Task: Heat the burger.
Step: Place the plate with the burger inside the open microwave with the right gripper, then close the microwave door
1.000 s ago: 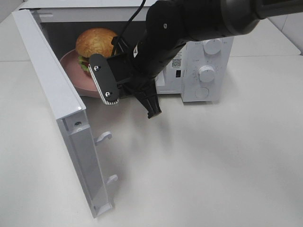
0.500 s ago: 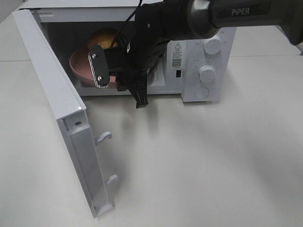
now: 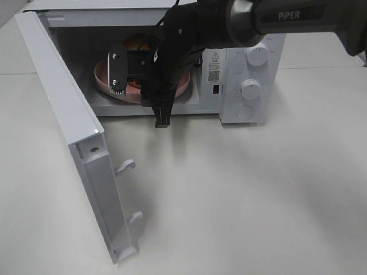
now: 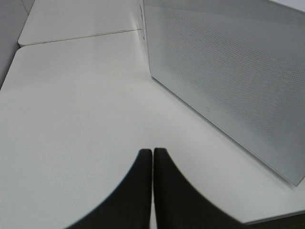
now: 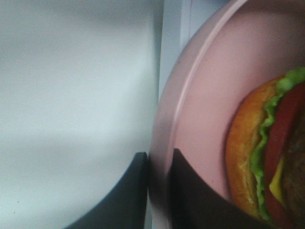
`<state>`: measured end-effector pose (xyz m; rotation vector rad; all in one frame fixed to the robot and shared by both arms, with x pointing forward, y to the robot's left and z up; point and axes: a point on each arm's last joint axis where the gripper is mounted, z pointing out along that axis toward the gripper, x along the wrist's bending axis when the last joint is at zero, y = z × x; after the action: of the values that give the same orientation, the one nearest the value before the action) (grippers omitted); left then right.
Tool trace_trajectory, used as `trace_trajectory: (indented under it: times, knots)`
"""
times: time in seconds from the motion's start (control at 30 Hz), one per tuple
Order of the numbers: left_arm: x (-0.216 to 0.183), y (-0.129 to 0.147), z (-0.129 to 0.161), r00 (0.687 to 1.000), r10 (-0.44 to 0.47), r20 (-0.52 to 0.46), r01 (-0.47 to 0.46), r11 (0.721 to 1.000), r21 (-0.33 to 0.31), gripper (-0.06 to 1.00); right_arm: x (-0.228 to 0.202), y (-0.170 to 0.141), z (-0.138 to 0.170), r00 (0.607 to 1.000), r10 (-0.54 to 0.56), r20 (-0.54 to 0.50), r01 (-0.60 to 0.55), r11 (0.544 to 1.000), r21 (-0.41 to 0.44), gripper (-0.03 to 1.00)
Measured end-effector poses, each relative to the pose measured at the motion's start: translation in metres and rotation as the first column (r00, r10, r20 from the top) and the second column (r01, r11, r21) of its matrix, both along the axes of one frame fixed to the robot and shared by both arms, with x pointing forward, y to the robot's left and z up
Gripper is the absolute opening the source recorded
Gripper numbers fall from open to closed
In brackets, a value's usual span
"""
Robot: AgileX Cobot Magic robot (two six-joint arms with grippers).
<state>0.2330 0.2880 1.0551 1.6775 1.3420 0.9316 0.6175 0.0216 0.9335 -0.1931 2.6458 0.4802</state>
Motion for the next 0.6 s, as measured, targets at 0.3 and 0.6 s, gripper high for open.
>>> trace_trajectory:
  times: [0.3, 0.6]
  knots:
    - [0.0, 0.0, 0.0, 1.0, 0.0, 0.0, 0.0, 1.0, 0.0, 0.0, -0.002, -0.002, 0.017, 0.997, -0.073, -0.025, 0.074, 0.996, 0.044, 0.49]
    - [0.0, 0.0, 0.0, 1.0, 0.0, 0.0, 0.0, 1.0, 0.0, 0.0, -0.009, -0.006, 0.036, 0.966, -0.228, -0.125, 0.24, 0.966, 0.092, 0.68]
